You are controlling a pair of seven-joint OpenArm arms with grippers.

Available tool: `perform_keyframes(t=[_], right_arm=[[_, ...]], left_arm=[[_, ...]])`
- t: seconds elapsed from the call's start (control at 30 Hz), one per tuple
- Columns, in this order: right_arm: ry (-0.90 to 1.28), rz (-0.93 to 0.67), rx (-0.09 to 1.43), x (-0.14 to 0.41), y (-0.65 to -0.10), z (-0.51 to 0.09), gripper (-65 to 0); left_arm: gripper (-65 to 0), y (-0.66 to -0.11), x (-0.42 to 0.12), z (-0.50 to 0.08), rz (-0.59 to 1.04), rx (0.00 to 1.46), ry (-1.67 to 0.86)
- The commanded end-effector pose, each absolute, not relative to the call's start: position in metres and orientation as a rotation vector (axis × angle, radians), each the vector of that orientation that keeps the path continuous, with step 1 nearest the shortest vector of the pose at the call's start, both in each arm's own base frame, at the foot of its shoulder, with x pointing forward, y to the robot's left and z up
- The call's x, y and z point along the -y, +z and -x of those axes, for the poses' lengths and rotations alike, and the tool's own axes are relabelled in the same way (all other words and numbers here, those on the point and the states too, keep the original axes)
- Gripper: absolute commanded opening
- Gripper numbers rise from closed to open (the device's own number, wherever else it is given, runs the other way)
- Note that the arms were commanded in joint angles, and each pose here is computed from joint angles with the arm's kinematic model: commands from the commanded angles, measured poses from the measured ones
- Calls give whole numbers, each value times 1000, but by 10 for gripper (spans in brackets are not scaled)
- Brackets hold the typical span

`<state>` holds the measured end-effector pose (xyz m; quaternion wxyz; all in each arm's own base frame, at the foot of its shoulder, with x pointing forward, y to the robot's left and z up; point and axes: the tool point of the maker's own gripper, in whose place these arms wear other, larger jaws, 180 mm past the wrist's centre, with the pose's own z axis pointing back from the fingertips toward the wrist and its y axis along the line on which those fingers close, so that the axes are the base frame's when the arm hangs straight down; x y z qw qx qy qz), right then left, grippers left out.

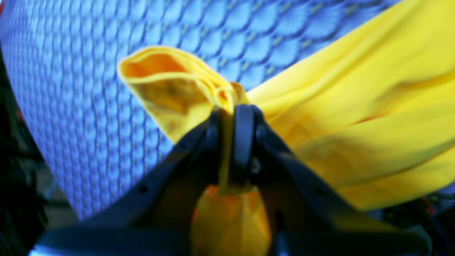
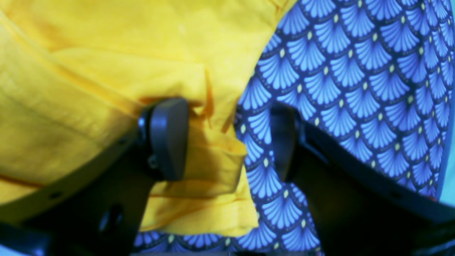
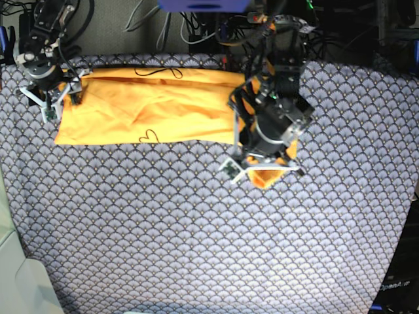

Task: Fold the T-shirt properly
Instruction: 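Carry the strip end with the left gripper toward the right gripper, folding it over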

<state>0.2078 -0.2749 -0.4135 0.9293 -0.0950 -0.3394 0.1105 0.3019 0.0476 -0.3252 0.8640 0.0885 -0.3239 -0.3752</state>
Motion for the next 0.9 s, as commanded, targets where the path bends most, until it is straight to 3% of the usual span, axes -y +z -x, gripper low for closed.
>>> perform_keyframes(t=[0.0, 0.57, 0.87], right_arm=[[233, 216, 725, 280, -404, -213, -277], [232, 214, 725, 279, -404, -213, -277], [233, 216, 725, 280, -404, -213, -277]], left_arm=[[-650, -310, -34, -310, -166, 750, -761], [-650, -301, 37, -302, -67, 828, -775], [-650, -302, 67, -288, 69, 824, -796]])
